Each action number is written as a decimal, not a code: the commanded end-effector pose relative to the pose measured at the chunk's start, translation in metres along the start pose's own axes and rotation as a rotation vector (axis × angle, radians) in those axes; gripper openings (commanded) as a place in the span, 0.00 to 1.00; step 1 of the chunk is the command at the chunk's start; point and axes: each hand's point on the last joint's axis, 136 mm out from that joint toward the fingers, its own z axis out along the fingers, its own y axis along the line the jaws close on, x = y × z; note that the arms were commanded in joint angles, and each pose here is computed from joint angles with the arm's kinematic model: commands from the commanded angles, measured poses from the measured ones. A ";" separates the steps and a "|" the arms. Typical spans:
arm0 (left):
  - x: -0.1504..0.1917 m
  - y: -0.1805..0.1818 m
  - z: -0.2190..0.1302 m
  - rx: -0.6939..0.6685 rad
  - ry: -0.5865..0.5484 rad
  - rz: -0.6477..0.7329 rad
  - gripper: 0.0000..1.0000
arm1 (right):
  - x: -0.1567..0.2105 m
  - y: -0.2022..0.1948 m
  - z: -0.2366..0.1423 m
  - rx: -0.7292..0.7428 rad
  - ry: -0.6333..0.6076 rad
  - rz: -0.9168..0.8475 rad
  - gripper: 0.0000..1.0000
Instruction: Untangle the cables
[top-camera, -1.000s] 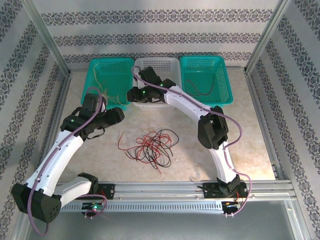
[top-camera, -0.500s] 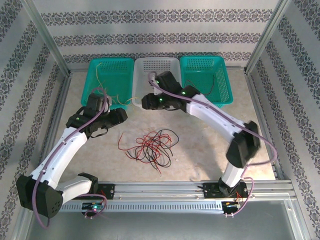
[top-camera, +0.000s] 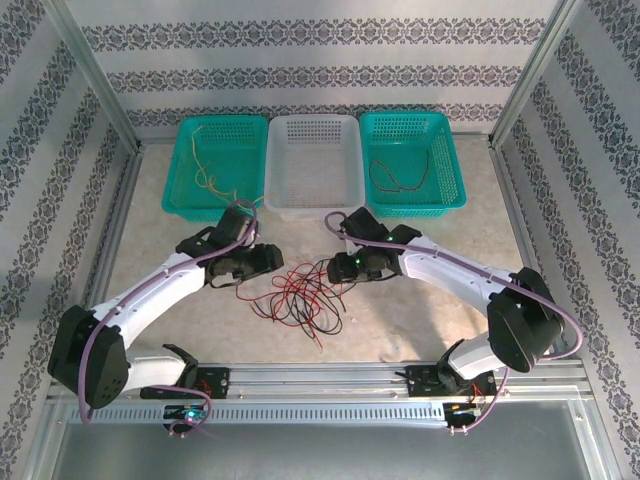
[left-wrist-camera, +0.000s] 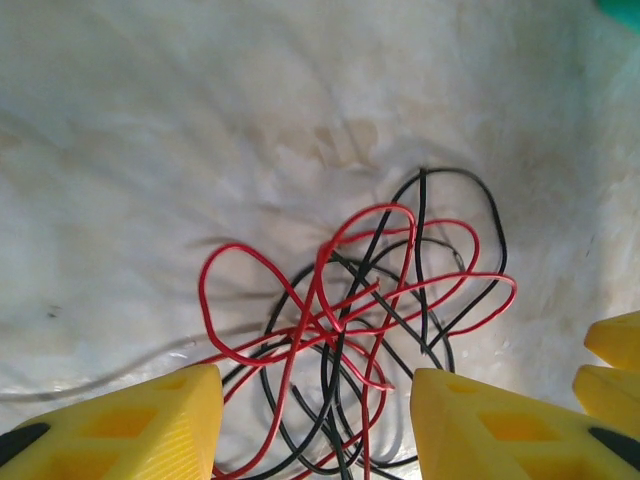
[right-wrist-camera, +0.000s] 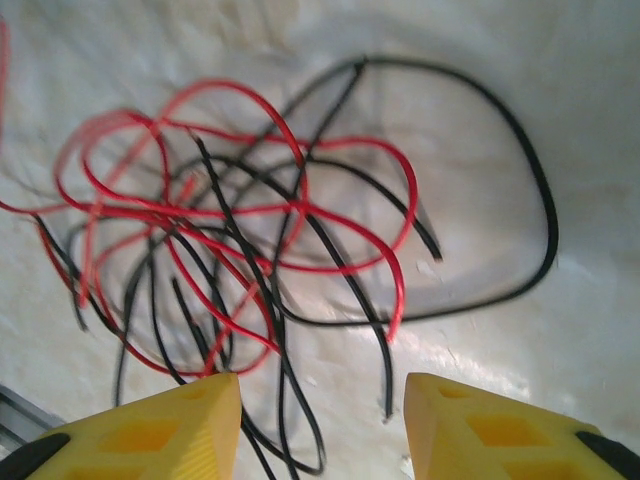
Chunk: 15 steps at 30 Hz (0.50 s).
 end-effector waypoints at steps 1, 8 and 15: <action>0.004 -0.009 0.011 0.006 -0.021 0.005 0.52 | 0.013 0.010 0.006 -0.053 0.026 -0.006 0.48; 0.011 -0.021 0.022 -0.018 0.013 0.049 0.51 | 0.009 -0.013 0.019 0.026 0.018 0.015 0.46; 0.006 -0.028 0.010 -0.025 -0.017 0.072 0.51 | -0.006 -0.015 0.041 -0.036 0.058 0.048 0.27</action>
